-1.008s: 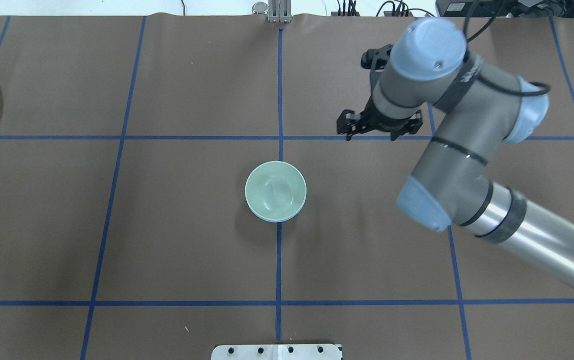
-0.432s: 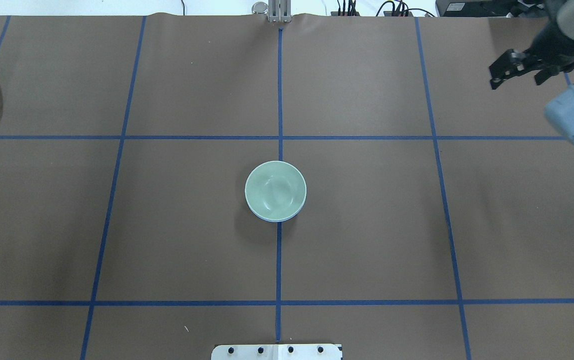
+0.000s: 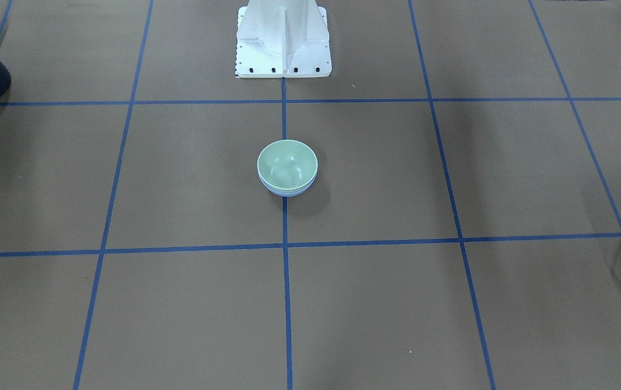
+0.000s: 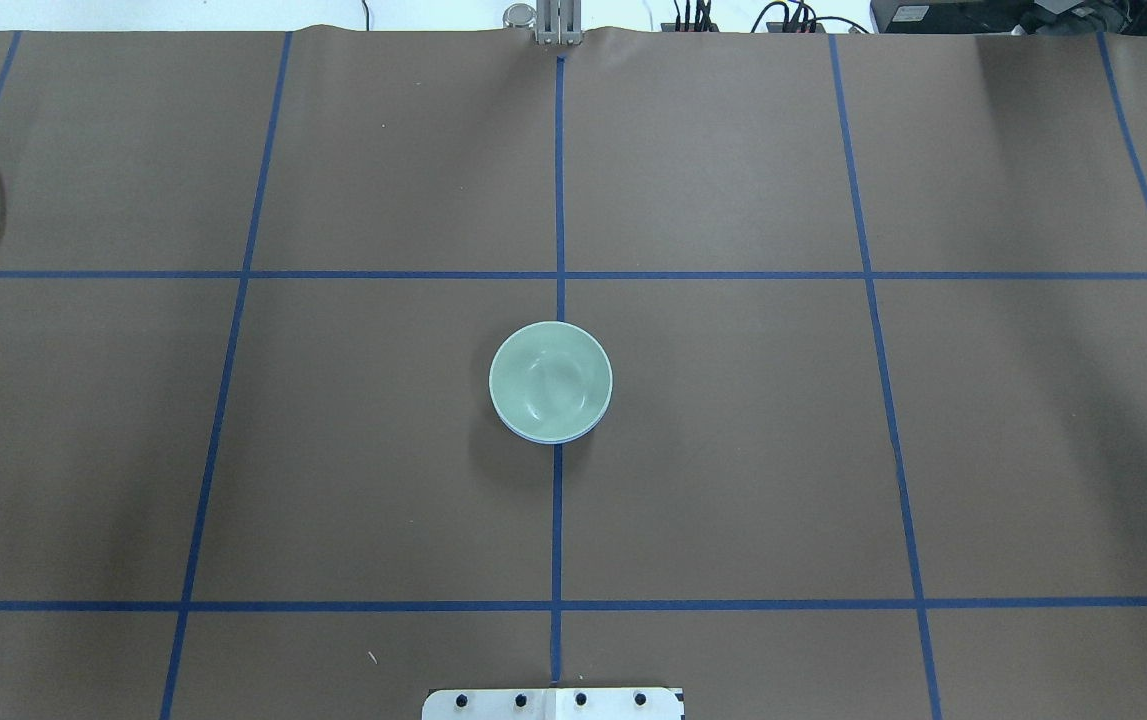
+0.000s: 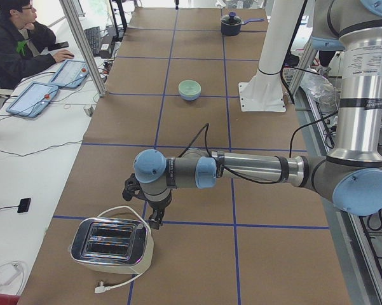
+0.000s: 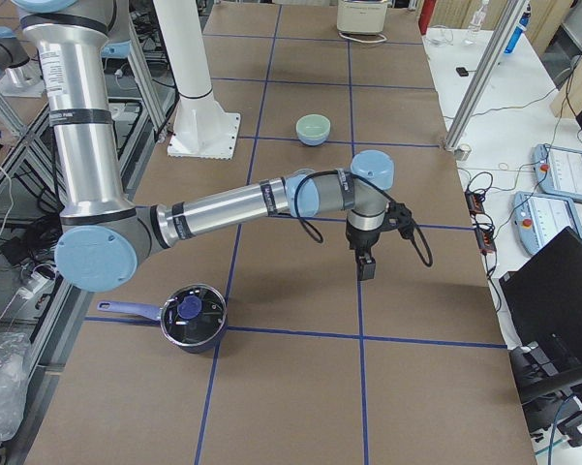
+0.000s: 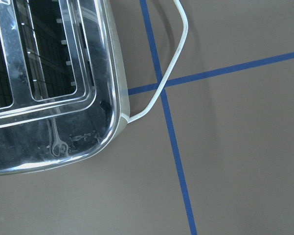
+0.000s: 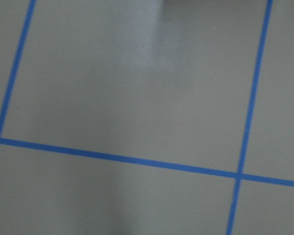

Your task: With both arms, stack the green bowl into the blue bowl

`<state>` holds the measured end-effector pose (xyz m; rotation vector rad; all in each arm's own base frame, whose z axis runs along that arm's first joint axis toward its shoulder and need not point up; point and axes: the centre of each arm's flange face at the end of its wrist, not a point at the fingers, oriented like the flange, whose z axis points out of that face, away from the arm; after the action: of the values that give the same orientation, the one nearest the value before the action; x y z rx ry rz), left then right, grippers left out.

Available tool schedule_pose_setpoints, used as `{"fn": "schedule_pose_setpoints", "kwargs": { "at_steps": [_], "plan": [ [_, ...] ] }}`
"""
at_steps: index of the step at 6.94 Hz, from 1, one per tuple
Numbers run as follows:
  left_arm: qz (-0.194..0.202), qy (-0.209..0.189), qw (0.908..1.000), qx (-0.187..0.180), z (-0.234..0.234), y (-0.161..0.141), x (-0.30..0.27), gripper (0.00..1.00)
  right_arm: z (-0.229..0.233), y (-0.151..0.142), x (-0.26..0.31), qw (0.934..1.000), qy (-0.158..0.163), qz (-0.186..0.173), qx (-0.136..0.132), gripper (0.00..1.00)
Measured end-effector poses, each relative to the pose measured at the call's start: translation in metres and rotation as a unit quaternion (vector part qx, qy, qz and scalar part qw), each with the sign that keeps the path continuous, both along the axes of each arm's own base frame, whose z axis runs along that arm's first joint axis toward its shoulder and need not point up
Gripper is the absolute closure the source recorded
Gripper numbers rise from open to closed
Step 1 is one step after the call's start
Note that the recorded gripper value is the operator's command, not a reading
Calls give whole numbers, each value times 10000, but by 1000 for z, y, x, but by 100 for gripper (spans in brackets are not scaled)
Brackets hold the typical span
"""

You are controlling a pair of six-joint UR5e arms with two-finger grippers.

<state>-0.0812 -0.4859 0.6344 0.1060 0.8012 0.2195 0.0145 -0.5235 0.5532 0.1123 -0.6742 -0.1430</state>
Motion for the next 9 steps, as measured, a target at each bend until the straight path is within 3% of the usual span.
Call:
{"fn": "schedule_pose_setpoints", "kwargs": {
  "at_steps": [2, 3, 9],
  "plan": [
    [16, 4, 10000, 30, 0, 0, 0, 2, 54, 47, 32, 9994, 57, 44, -352, 0],
    [17, 2, 10000, 32, 0, 1, -1, 2, 62, 55, 35, 9990, 63, 69, -435, 0],
    [-8, -3, 10000, 94, -7, 1, -3, 2, 61, 53, 34, 9990, 25, 81, -432, 0]
  ]
}}
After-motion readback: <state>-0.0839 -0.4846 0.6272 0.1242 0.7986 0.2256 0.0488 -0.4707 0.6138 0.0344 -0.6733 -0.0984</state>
